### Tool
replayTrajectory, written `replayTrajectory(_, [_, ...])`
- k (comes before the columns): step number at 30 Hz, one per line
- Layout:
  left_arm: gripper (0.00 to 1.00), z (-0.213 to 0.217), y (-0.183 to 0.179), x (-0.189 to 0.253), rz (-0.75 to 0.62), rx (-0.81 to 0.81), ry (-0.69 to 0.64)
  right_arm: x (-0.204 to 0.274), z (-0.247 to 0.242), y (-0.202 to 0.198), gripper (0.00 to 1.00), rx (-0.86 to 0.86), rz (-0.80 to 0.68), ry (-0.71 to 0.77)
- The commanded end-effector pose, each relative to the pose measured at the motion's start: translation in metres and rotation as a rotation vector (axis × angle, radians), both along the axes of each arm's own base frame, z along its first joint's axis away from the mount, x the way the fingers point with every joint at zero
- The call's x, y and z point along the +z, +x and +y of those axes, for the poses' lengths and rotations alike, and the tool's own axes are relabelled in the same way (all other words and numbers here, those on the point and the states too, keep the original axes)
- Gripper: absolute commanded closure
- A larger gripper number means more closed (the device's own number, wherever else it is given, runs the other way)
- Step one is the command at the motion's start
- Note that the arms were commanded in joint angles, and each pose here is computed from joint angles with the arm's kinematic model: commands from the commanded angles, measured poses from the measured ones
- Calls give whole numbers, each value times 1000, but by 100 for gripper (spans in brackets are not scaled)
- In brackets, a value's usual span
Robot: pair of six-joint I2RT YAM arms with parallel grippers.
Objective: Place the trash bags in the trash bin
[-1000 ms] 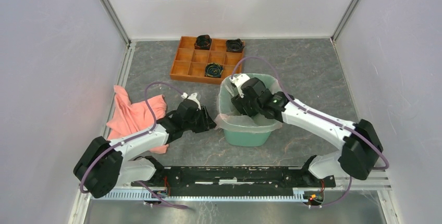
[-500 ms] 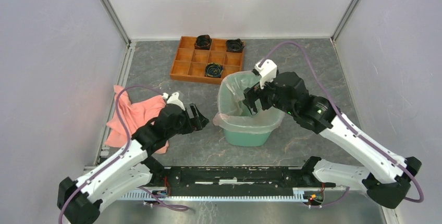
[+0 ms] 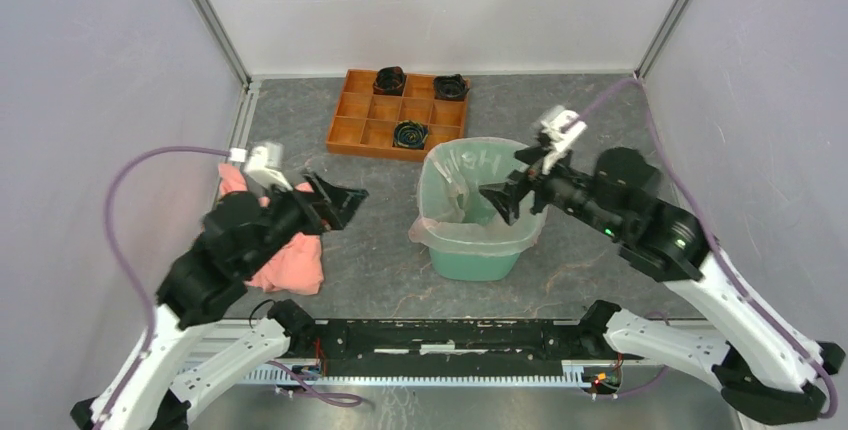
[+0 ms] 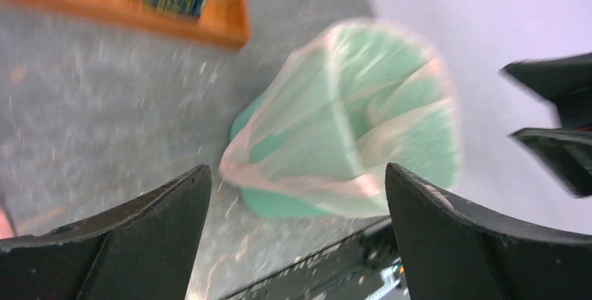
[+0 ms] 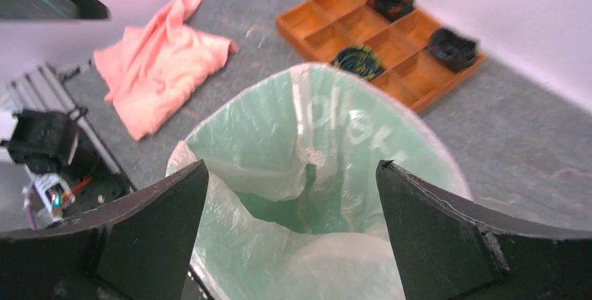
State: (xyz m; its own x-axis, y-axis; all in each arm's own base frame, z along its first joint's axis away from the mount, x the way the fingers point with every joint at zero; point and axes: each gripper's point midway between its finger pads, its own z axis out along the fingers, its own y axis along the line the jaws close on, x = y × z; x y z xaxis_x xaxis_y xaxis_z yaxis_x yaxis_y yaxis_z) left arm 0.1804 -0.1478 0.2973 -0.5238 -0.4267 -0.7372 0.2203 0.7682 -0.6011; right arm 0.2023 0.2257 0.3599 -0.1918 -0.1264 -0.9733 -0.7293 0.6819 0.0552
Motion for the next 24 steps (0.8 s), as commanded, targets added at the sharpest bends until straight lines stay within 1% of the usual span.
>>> replayTrajectory(1, [0,28,-16,117,-309,5,-30,76,-59,-20,2,-129,-181,128])
replayTrajectory(5, [0,44,-24,174,-430,36,-29,100,-104,-35,2,-236,-257,162])
replayTrajectory(10, [0,59,-27,202,-490,82,-7,111,-135,-45,2,-312,-295,185])
replayTrajectory(20, [0,61,-24,201,-490,104,-4,116,-154,-51,2,-362,-321,221])
replayTrajectory(22, [0,60,-22,198,-483,103,-2,114,-148,-56,2,-318,-336,241])
replayTrajectory(24, [0,57,-21,196,-475,92,0,113,-142,-57,2,-296,-316,272])
